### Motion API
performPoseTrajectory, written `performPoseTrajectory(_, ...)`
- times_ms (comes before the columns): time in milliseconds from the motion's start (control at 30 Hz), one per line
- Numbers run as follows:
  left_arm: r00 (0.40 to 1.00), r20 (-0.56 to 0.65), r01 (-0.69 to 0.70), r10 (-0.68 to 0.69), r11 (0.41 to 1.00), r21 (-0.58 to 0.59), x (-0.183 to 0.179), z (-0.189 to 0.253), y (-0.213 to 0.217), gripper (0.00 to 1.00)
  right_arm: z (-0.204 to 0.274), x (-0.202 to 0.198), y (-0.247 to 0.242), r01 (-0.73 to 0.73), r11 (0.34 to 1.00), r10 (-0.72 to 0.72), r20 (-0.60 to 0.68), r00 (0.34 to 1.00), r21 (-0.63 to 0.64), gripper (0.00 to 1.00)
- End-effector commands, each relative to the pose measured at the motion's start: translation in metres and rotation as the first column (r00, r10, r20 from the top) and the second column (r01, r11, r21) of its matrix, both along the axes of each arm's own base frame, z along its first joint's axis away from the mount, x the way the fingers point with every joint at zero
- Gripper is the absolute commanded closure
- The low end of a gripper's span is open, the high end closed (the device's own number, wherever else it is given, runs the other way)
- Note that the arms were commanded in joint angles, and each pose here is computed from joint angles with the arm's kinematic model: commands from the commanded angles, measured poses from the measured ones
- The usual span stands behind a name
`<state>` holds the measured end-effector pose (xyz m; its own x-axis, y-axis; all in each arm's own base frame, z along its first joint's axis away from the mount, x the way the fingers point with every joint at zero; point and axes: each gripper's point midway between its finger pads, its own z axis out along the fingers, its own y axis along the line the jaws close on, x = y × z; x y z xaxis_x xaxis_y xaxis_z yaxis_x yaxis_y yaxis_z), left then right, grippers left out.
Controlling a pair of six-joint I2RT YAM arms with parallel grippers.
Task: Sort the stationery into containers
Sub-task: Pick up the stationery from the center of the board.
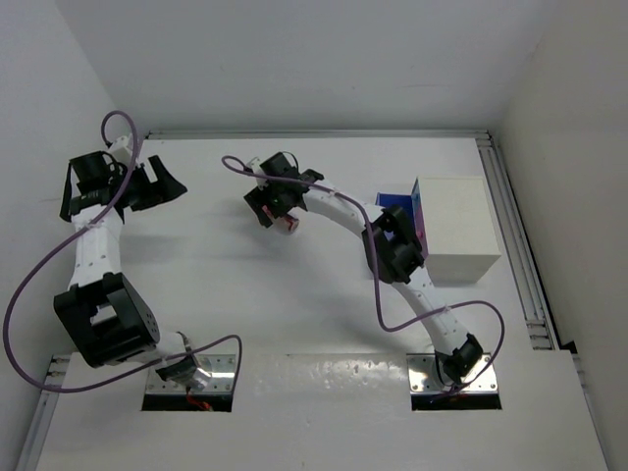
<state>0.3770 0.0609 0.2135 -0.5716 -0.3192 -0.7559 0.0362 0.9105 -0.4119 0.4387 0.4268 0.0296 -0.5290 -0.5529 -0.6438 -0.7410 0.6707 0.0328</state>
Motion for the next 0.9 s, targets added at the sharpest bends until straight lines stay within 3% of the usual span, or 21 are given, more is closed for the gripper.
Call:
performPoseTrajectory(0,0.999,0.034,0.016,-0.017,1.0,0.007,-0.005,0.009,0.007,0.13,-0.002,0.01,0.005,0.0,1.0,-0.001,0.045,0.999,0.015,0.28)
performPoseTrajectory(133,0.999,0.044,0.016,-0.016,1.0,0.006,-0.004,0.01,0.011,0.13,-0.016,0.005,-0.005,-0.016,1.0,0.017,0.038,0.999,-0.027,0.47)
performPoseTrajectory(367,0.998,0.06,0.019,-0.018,1.0,-0.013,0.0,0.006,0.013,0.13,-0.029,0.009,-0.044,0.018,0.991,-0.013,0.04,0.999,-0.132,0.6)
performPoseTrajectory(433,0.998,0.066,0.023,-0.021,1.0,-0.02,0.002,0.005,0.011,0.13,-0.032,0.011,-0.06,0.014,0.986,-0.008,0.035,0.999,-0.166,0.74)
performPoseTrajectory(567,0.996,0.078,0.038,-0.035,0.999,-0.036,0.006,0.007,0.006,0.13,-0.01,0.014,-0.082,0.061,0.986,-0.057,0.033,0.998,-0.156,0.91)
performPoseTrajectory(633,0.995,0.084,0.05,-0.048,0.998,-0.033,0.007,0.006,0.002,0.13,0.013,0.015,-0.096,0.171,0.979,-0.168,0.031,0.985,-0.115,1.0)
performPoseTrajectory(733,0.993,0.104,0.051,-0.048,0.998,-0.028,0.009,0.007,-0.004,0.13,0.05,0.013,-0.115,0.261,0.962,-0.255,0.08,0.964,-0.077,1.0)
performPoseTrajectory(867,0.989,0.133,0.073,-0.065,0.996,-0.053,0.013,0.005,-0.021,0.13,0.095,0.017,-0.153,0.471,0.881,-0.457,0.183,0.871,-0.043,1.0)
